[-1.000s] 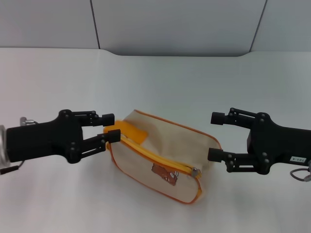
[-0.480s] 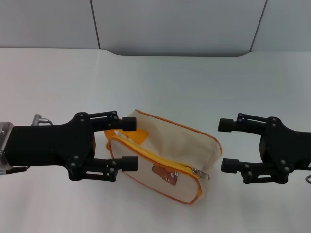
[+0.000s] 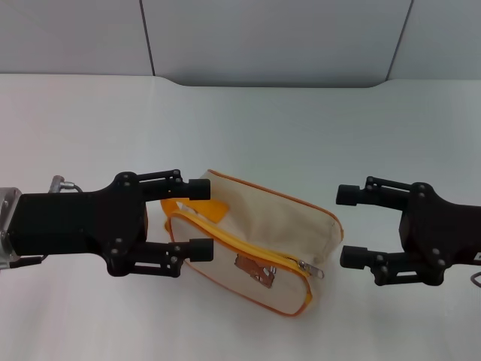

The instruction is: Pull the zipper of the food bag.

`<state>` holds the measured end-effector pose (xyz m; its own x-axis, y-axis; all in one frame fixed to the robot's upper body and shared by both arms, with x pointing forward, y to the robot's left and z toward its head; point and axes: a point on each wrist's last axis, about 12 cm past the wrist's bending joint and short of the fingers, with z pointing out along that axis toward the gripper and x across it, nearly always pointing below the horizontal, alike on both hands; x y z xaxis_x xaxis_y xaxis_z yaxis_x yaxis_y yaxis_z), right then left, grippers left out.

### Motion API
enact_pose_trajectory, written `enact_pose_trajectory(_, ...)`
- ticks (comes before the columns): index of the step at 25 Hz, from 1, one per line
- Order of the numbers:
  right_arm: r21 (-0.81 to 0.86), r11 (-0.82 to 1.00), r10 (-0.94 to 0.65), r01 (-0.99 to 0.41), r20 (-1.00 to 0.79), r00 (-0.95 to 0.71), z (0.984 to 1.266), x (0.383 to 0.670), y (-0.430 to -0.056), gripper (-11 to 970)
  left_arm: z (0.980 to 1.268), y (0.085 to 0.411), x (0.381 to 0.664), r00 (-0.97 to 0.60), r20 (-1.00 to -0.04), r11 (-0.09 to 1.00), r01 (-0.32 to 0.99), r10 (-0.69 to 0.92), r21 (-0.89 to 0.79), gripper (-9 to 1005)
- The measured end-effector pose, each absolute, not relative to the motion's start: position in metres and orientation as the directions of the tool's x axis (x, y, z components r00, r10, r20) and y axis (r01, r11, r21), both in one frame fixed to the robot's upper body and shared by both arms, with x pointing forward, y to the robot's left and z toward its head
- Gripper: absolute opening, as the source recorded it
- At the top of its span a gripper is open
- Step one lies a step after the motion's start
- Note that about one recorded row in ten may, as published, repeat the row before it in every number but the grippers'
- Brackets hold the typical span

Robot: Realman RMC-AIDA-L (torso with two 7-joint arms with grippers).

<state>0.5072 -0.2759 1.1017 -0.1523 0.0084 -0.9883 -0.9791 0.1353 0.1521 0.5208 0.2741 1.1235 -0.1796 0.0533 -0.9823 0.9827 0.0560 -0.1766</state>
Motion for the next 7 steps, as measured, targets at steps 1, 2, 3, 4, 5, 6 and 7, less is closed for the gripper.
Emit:
enact_pose_trajectory(1,0.153,0.135,0.009,-0.979,-0.988,-0.153,1.1016,0.5071,-0.2759,841,1.1232,0.2744,0.5204,-0.180,-0.982,0.058,0.982,0.052,-0.177,824)
enact_pose_trajectory(2,0.153,0.135,0.009,-0.979,-0.988,-0.153,1.1016,0.5071,-0.2759,841,1.1229,0.2747,0.5200,-0.181,-0.982,0.059,0.982,0.051,-0.178,824)
enact_pose_trajectory(3,0.156,0.135,0.010,-0.978,-0.988,-0.156,1.1015,0.5070,-0.2759,841,1.1225,0.2750,0.5196,-0.181,-0.982,0.060,0.982,0.051,-0.178,824)
enact_pose_trajectory(4,0.156,0.135,0.010,-0.978,-0.988,-0.156,1.1015,0.5070,-0.2759,841,1.1224,0.2751,0.5194,-0.181,-0.982,0.060,0.982,0.051,-0.178,824)
enact_pose_trajectory(5,0.157,0.135,0.010,-0.978,-0.988,-0.157,1.1016,0.5069,-0.2761,841,1.1222,0.2752,0.5191,-0.182,-0.982,0.060,0.982,0.051,-0.178,824)
enact_pose_trajectory(6,0.157,0.134,0.011,-0.978,-0.988,-0.157,1.1018,0.5069,-0.2763,841,1.1221,0.2752,0.5189,-0.182,-0.982,0.059,0.982,0.052,-0.179,824)
enact_pose_trajectory(7,0.157,0.134,0.012,-0.978,-0.988,-0.157,1.1020,0.5069,-0.2764,841,1.1219,0.2754,0.5184,-0.182,-0.982,0.058,0.982,0.052,-0.179,824)
